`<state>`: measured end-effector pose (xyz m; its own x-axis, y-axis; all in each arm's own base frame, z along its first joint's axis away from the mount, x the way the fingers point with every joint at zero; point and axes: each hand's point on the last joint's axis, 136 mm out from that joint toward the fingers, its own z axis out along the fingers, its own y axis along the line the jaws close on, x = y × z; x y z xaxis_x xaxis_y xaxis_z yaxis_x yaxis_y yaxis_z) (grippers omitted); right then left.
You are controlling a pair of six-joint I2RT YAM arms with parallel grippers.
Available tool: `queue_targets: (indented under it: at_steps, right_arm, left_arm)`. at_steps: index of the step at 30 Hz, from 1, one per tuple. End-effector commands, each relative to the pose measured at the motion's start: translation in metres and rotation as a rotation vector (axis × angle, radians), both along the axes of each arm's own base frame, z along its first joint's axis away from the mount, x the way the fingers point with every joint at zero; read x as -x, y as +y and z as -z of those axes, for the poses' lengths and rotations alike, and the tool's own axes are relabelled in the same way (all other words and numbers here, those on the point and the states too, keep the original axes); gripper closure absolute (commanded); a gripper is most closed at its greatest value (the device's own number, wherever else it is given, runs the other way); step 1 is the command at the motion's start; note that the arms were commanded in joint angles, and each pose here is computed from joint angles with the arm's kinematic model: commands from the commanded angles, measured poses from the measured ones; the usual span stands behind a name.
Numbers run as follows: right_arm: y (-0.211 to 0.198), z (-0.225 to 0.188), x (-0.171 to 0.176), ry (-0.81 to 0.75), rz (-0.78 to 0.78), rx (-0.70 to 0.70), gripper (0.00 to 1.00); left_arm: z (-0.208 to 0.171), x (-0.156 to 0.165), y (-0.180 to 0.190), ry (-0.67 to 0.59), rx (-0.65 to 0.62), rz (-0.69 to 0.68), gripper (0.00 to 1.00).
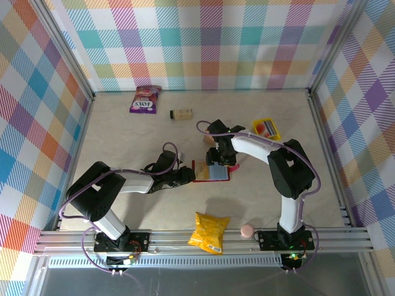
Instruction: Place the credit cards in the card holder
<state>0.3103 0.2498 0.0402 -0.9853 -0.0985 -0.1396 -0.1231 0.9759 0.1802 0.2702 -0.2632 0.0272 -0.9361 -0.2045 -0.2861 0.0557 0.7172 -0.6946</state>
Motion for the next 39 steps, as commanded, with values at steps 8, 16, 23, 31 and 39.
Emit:
queue_targets:
  at_steps: [8, 16, 23, 31, 39]
  right_arm:
    - [0.008, 0.011, -0.001, 0.034, -0.001, -0.015, 0.34]
    - [0.023, -0.001, -0.002, 0.034, -0.010, -0.113, 0.36]
    - [0.016, -0.013, -0.003, -0.005, -0.011, -0.081, 0.37]
    - [-0.014, -0.015, -0.006, -0.051, 0.018, 0.081, 0.35]
    - [0.006, -0.015, -0.001, -0.026, -0.017, -0.004, 0.35]
  left_arm:
    - [-0.001, 0.003, -0.001, 0.004, -0.012, 0.023, 0.78]
    - [0.000, 0.003, -0.001, 0.006, -0.012, 0.024, 0.78]
    - [0.000, 0.003, -0.001, 0.007, -0.013, 0.024, 0.78]
    - [0.001, 0.003, -0.001, 0.009, -0.015, 0.024, 0.78]
    - [0.001, 0.003, -0.001, 0.008, -0.015, 0.025, 0.78]
